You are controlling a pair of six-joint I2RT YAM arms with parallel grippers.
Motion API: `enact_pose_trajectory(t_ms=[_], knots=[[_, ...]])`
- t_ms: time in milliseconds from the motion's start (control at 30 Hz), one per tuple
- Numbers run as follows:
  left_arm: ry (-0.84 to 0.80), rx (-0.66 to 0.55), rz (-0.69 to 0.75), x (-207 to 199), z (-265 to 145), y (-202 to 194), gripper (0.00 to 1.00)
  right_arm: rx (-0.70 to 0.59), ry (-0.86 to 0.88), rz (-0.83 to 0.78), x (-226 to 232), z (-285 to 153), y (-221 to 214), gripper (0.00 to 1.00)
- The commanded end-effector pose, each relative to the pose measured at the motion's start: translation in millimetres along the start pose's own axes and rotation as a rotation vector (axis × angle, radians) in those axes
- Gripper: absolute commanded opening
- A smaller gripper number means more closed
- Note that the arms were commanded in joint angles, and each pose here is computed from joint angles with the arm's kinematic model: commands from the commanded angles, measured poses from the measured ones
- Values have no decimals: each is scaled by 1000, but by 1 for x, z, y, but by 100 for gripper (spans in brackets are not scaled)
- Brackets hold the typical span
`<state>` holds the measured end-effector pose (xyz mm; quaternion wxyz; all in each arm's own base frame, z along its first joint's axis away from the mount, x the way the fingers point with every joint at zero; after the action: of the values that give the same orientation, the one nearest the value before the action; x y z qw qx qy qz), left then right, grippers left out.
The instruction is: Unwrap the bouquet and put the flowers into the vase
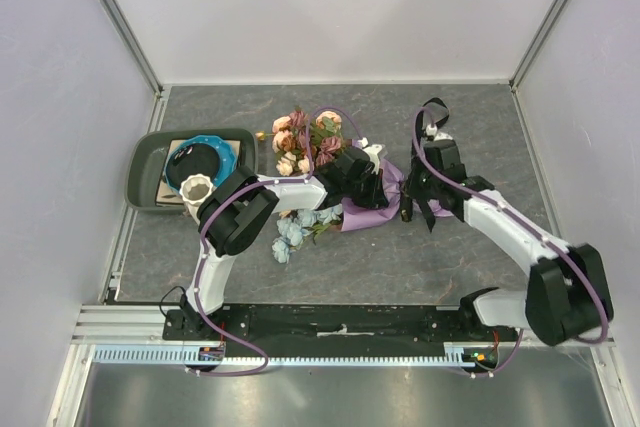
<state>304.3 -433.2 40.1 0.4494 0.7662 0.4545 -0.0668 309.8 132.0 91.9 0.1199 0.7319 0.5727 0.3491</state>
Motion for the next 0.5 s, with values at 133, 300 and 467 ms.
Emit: enact_pose_trajectory(t_ms=[133, 300, 467], knots=[[0, 16, 49, -3, -2, -7, 2, -324, 197, 6, 61, -129, 98, 0], [3, 20, 51, -2, -2, -8, 2, -304, 200, 35, 56, -152, 86, 0], [3, 18, 52, -1, 0, -7, 2, -285, 134, 20, 41, -180, 77, 0]])
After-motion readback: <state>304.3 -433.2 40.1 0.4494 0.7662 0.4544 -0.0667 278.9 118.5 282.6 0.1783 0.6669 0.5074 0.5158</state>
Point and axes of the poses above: each gripper's point midway between its finger pads, its own z axis out along the fingers, its own x axis along the line the jaws close on, y = z × x, the point moved 1 cm from there along -z, back along the fingers, and after that the axes turned 3 degrees about z, right-handed, at the moved point
